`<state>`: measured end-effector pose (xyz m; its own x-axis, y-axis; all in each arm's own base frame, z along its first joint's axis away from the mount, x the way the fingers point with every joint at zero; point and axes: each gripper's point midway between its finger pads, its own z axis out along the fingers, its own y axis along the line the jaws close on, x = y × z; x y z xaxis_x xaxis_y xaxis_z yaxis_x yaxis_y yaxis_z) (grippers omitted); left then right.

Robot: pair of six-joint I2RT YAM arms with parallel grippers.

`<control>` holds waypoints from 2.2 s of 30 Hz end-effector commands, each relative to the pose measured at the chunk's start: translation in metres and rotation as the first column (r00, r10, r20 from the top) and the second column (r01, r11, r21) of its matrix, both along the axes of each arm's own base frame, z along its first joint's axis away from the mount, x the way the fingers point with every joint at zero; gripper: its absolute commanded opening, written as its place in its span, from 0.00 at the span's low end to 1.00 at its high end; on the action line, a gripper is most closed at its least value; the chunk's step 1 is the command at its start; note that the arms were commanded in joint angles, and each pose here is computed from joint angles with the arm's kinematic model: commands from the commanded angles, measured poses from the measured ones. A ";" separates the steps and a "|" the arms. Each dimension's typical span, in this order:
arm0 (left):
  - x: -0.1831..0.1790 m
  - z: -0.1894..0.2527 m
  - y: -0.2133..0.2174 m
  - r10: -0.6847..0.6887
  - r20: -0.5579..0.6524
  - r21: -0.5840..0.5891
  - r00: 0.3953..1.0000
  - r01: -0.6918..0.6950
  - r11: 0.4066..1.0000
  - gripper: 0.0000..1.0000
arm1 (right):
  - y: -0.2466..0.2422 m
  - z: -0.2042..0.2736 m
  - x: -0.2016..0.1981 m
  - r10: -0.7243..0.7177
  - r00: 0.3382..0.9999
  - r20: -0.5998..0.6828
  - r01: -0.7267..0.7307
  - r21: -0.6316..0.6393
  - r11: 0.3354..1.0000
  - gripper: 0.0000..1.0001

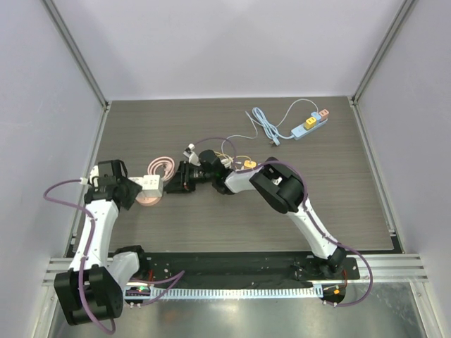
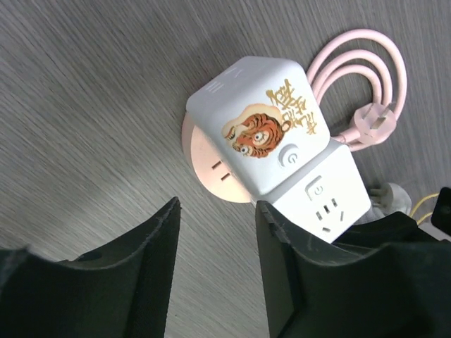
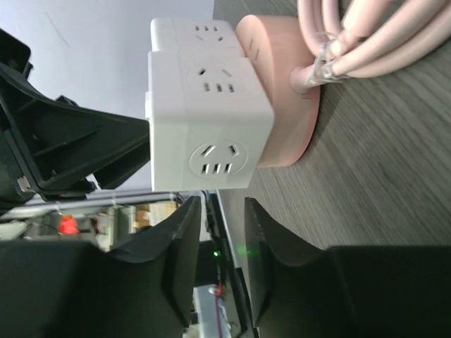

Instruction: Pull the plug off the socket

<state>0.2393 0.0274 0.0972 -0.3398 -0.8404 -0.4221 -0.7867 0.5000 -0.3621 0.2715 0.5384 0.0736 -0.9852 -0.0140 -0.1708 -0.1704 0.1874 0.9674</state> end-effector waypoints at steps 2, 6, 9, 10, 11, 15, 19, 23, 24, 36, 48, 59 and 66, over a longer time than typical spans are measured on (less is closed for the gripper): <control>0.000 0.022 -0.003 -0.070 0.055 0.028 0.996 0.068 0.997 0.51 | -0.009 0.047 0.005 0.020 0.982 0.190 -0.018 -0.008 1.000 0.42; 0.006 0.036 -0.003 -0.082 0.101 0.044 0.991 0.078 0.996 0.55 | -0.005 0.055 0.005 0.020 0.983 0.184 -0.020 0.002 1.000 0.67; 0.012 0.037 -0.002 -0.084 0.107 0.040 0.991 0.080 0.996 0.54 | 0.005 0.060 0.006 0.013 0.988 0.156 -0.018 0.027 0.999 0.80; 0.014 0.037 -0.003 -0.087 0.111 0.034 0.990 0.083 0.996 0.53 | 0.009 0.064 0.006 0.012 0.989 0.150 -0.017 0.034 0.999 0.84; 0.017 0.037 -0.004 -0.090 0.106 0.028 0.990 0.088 0.996 0.53 | 0.011 0.059 0.007 0.006 0.991 0.136 -0.009 0.020 1.000 0.89; 0.025 0.033 -0.003 -0.101 0.086 0.016 0.991 0.100 0.995 0.52 | 0.020 0.050 0.012 -0.009 0.992 0.124 0.012 -0.027 1.000 0.98; 0.029 0.028 0.002 -0.091 0.076 0.018 0.993 0.090 0.996 0.52 | 0.024 0.043 0.014 -0.012 0.995 0.103 0.015 -0.033 0.999 1.00; 0.029 0.025 0.003 -0.088 0.070 0.016 0.994 0.087 0.996 0.52 | 0.023 0.035 0.014 -0.015 0.994 0.112 0.021 -0.059 0.998 0.99; 0.029 0.025 0.004 -0.086 0.066 0.019 0.994 0.085 0.996 0.52 | 0.024 0.032 0.011 -0.011 0.994 0.113 0.018 -0.067 0.998 1.00; 0.020 0.015 0.012 -0.066 0.033 0.046 0.997 0.065 0.997 0.50 | 0.038 0.032 0.010 -0.012 0.997 0.081 0.014 -0.019 1.000 0.99; 0.012 0.000 0.015 -0.055 -0.002 0.057 0.998 0.055 0.997 0.48 | 0.048 0.043 0.013 -0.021 0.999 0.043 0.020 0.030 0.999 0.79; 0.007 -0.007 0.013 -0.045 -0.017 0.047 0.999 0.045 0.998 0.45 | 0.048 0.060 0.012 -0.041 0.996 -0.075 0.050 0.124 0.991 0.02; 0.001 -0.010 0.014 -0.041 -0.023 0.053 0.999 0.042 0.998 0.45 | 0.040 0.100 0.014 0.035 0.969 -0.245 0.062 0.377 0.924 0.02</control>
<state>0.2510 0.0398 0.0951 -0.3711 -0.8065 -0.4604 -0.7623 0.5477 -0.3449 0.2876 0.5808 0.0866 -0.9942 0.0754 0.0764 0.0826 0.0827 0.9931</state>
